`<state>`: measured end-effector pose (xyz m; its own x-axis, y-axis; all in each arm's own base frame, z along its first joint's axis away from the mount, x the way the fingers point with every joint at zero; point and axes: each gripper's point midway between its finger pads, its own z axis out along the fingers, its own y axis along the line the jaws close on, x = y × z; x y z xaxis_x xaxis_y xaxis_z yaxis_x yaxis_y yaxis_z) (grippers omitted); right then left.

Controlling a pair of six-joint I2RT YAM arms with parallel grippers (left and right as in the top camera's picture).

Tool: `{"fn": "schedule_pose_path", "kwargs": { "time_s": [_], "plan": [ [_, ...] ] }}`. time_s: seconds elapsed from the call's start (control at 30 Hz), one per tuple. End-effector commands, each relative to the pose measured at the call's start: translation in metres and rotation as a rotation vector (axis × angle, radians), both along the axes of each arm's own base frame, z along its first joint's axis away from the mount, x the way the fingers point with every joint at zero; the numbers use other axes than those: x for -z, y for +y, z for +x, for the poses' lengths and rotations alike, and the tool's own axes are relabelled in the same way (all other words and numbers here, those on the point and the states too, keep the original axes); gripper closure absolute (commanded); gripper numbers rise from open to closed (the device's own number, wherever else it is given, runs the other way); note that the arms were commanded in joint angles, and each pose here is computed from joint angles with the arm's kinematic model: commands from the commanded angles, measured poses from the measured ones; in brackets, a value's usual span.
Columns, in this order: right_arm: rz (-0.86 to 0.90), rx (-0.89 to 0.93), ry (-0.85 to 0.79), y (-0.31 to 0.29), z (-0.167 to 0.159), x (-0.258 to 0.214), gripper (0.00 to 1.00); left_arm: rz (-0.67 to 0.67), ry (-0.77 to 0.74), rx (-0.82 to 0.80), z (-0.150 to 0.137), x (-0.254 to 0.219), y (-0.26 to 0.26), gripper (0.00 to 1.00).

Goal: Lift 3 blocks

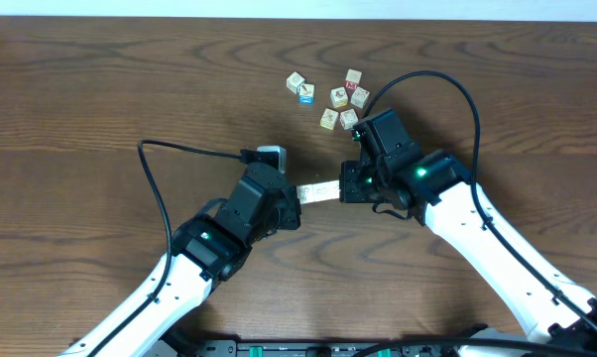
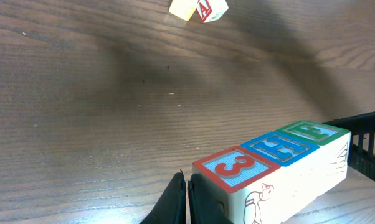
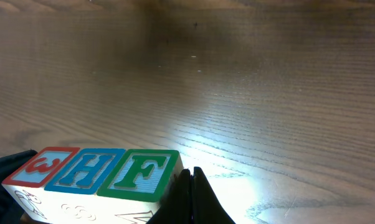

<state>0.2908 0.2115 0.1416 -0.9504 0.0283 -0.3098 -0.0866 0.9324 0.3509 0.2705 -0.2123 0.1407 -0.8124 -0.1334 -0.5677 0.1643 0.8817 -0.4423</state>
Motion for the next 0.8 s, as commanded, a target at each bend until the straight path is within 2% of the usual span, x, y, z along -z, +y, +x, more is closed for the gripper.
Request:
{"fn": "schedule_pose_path", "kwargs": {
  "time_s": [0.0, 0.77],
  "plan": [
    [0.372, -0.272, 0.083, 0.0806, -0.044, -0.0582, 0.98, -0.28, -0.037, 0.312, -0.0325, -0.0764, -0.0726, 0.93],
    [0.377, -0.274, 0.073, 0.0817, -0.0424, -0.0635, 0.98, -0.275, -0.043, 0.309, -0.0313, -0.083, -0.0721, 0.93]
  ]
}}
